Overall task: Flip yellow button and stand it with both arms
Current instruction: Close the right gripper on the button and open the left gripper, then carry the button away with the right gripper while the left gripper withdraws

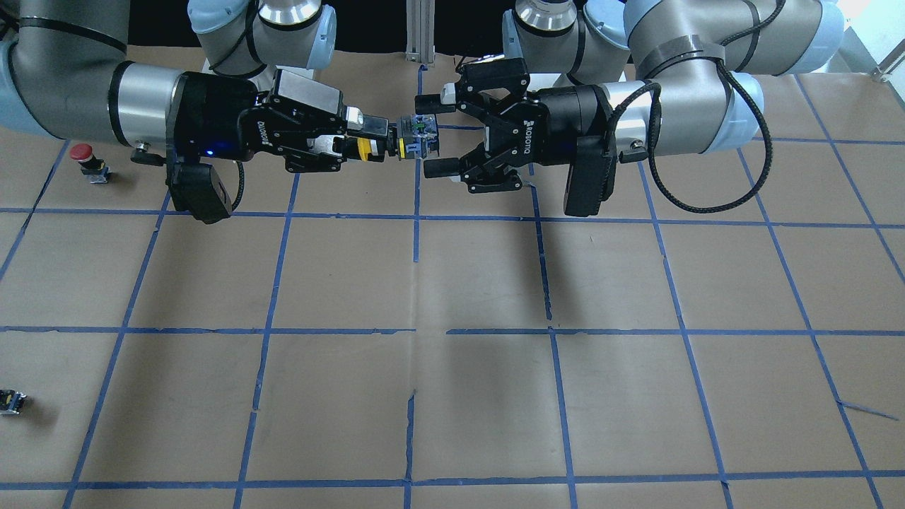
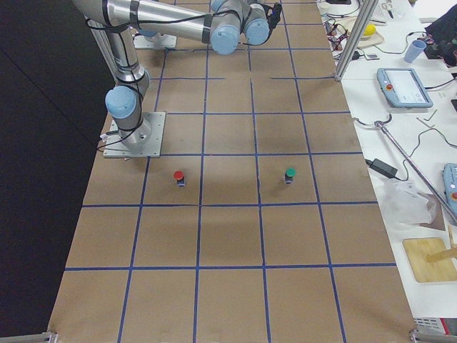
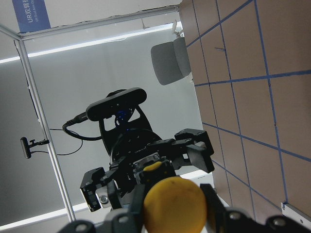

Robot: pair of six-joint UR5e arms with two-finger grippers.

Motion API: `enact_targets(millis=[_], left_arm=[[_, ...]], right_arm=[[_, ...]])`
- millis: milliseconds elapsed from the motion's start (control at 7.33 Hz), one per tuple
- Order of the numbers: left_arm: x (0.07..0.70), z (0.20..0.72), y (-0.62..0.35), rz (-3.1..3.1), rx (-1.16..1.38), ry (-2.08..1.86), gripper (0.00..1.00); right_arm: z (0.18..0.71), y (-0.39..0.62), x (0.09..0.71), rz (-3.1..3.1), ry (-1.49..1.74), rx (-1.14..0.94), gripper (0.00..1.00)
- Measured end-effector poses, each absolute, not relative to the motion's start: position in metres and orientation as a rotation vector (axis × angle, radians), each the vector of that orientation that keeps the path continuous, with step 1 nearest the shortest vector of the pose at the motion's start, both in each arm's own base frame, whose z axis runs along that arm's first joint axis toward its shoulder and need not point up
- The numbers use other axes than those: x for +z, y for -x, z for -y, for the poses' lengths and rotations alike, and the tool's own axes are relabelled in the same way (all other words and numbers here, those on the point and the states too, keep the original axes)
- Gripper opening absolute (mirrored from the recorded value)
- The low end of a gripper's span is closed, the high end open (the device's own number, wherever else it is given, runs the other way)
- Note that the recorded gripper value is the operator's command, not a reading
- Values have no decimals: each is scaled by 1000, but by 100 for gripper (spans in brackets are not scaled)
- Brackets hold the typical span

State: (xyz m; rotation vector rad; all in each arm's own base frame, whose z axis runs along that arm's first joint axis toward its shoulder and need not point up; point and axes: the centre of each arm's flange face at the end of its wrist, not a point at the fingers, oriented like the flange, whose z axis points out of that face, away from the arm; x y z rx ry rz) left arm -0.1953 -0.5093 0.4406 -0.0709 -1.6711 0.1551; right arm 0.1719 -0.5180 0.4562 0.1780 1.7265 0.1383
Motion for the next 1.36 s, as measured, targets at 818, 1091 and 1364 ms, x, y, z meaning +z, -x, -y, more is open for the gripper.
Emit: enact_targets(millis=[818,1091,1364], left_arm=[[411,527,147,2048,81,-35,100],[390,547,119,2378,67,-132,100],[381,547,101,2679,71,-163,100]], right_arm=[[492,-135,429,-2416,400,155,22],[487,-98,408,-2654,752,227,20],[486,-52,385,-2777,1077,276,19]])
